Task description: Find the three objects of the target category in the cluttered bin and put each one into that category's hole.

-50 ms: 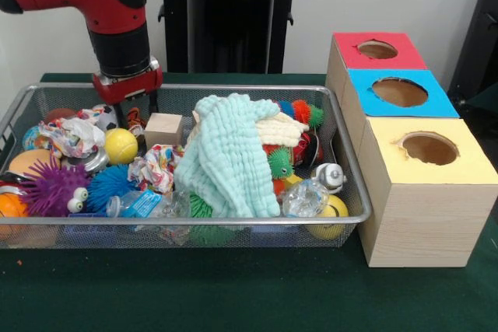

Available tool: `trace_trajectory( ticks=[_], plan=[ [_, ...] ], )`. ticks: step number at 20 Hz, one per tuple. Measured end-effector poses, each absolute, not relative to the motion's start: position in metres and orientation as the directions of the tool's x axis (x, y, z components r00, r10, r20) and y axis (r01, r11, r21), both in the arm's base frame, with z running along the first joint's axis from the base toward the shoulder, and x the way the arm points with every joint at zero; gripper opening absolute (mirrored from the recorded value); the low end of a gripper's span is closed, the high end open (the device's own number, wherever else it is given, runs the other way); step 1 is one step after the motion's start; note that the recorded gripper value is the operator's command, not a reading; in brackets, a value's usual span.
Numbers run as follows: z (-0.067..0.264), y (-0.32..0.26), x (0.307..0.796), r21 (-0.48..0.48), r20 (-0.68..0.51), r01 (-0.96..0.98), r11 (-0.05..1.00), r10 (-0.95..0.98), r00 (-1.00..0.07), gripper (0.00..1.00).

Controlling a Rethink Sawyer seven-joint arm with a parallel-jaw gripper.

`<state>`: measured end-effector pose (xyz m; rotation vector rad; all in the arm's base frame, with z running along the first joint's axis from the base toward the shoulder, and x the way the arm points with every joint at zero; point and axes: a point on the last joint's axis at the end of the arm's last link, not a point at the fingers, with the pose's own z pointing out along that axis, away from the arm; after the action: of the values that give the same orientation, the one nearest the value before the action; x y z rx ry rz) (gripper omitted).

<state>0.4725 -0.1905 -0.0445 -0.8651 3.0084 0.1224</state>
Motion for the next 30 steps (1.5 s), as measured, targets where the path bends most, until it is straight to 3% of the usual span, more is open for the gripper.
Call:
trace_trajectory(
  ticks=[14,15,30],
  plan=[
    [-0.059,-0.209,0.48,0.081,-0.055,-0.481,0.873,-0.478,-0.877,1.0],
    [-0.061,-0.213,0.481,0.08,-0.062,-0.471,0.879,-0.467,-0.882,0.0],
    [-0.06,-0.216,0.482,0.065,-0.061,-0.482,0.874,-0.479,-0.876,0.0]
  ],
)
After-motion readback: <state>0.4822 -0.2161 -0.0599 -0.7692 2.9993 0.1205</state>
